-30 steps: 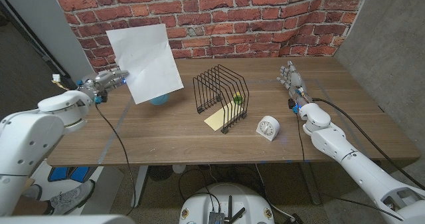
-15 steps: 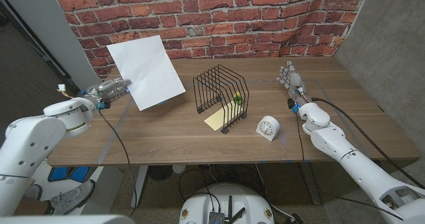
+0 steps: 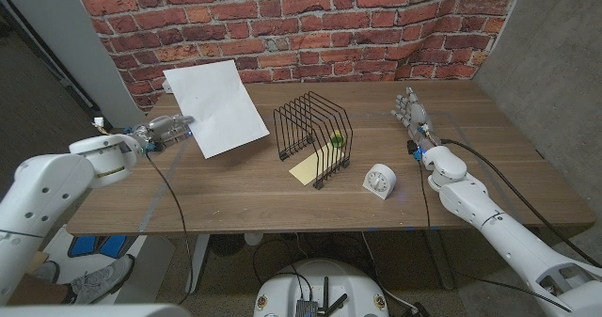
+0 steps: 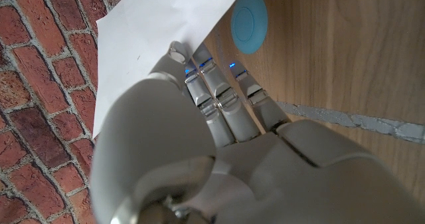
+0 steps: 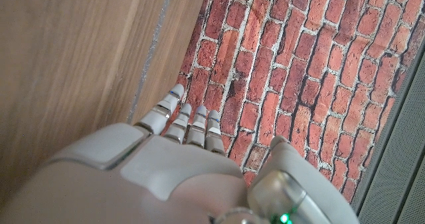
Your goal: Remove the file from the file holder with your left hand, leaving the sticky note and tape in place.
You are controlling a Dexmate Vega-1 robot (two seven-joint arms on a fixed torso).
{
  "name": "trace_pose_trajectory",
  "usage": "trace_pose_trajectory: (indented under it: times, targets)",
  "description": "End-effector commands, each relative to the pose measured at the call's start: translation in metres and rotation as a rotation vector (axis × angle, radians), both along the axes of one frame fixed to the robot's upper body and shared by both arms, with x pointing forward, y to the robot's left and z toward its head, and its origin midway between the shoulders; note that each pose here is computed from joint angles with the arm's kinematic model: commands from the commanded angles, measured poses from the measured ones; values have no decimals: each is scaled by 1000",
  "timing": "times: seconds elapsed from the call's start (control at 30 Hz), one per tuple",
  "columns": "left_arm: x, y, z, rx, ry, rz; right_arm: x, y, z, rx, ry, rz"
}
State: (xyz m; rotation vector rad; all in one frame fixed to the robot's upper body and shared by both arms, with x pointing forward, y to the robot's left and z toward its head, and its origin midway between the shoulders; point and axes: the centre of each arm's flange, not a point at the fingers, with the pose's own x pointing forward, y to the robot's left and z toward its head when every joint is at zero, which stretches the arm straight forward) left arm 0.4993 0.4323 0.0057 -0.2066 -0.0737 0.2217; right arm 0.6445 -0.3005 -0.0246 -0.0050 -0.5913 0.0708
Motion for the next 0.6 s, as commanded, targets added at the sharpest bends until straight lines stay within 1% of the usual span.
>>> trace_pose_trajectory:
  times: [0.03, 0.27, 0.43, 0.6]
  targets:
    - [7, -9, -8, -35, 90, -29, 6, 2, -2, 6, 4, 0]
    - [7, -10, -13, -42, 129, -31, 7, 3, -4, 6, 5, 2]
    - [5, -9, -19, -58, 162, -24, 8, 3, -5, 7, 7, 0]
    - [1, -4, -27, -72, 195, -10, 9, 4, -5, 9, 8, -1]
